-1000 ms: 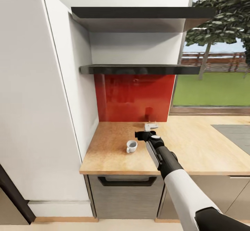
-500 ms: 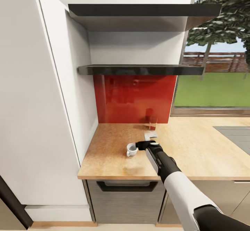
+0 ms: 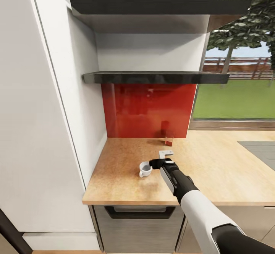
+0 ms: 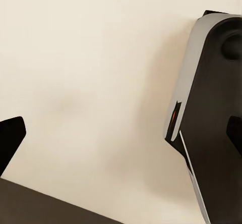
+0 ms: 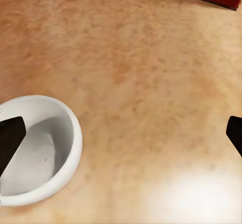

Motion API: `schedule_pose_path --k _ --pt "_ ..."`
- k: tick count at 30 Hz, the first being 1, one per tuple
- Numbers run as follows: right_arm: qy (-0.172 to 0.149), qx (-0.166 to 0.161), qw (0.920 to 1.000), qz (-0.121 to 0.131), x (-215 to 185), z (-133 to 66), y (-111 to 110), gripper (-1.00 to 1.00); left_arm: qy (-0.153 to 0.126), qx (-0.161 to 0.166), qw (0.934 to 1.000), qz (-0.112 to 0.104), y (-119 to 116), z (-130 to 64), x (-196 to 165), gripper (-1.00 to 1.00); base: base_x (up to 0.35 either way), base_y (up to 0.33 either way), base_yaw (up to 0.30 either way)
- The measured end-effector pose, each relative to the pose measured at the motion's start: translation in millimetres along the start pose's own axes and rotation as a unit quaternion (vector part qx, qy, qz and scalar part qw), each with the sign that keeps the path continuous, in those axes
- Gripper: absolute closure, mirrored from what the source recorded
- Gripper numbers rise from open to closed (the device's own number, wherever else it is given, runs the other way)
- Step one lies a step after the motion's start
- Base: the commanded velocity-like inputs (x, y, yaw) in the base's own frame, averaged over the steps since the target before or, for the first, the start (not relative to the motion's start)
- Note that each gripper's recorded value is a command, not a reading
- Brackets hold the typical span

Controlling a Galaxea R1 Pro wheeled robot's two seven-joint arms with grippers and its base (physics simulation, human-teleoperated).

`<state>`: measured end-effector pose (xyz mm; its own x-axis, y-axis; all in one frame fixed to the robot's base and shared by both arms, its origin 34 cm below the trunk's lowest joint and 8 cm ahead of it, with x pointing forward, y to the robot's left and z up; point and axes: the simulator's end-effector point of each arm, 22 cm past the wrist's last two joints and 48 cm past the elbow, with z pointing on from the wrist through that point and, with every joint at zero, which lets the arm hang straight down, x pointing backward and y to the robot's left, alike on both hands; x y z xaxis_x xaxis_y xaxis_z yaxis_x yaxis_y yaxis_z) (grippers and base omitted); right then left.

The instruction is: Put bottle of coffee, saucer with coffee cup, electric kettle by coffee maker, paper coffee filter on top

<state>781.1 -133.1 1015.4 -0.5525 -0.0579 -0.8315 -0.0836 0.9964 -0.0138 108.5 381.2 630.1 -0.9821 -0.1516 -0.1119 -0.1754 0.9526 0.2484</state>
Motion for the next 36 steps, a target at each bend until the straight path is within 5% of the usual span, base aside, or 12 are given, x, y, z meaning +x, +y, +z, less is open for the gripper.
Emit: schedule_pose_path --k 28,36 --pt "0.030 0.001 0.9995 -0.003 29 5.4 -1 -1.00 0.000 0.000 1.0000 0.000 0 0.0 0 -1.00 0.018 0.023 0.000" --pt "0.015 0.001 0.9999 -0.001 25 6.8 0 -1.00 0.000 0.000 1.0000 0.000 0 0.0 0 -1.00 0.033 0.000 0.000"
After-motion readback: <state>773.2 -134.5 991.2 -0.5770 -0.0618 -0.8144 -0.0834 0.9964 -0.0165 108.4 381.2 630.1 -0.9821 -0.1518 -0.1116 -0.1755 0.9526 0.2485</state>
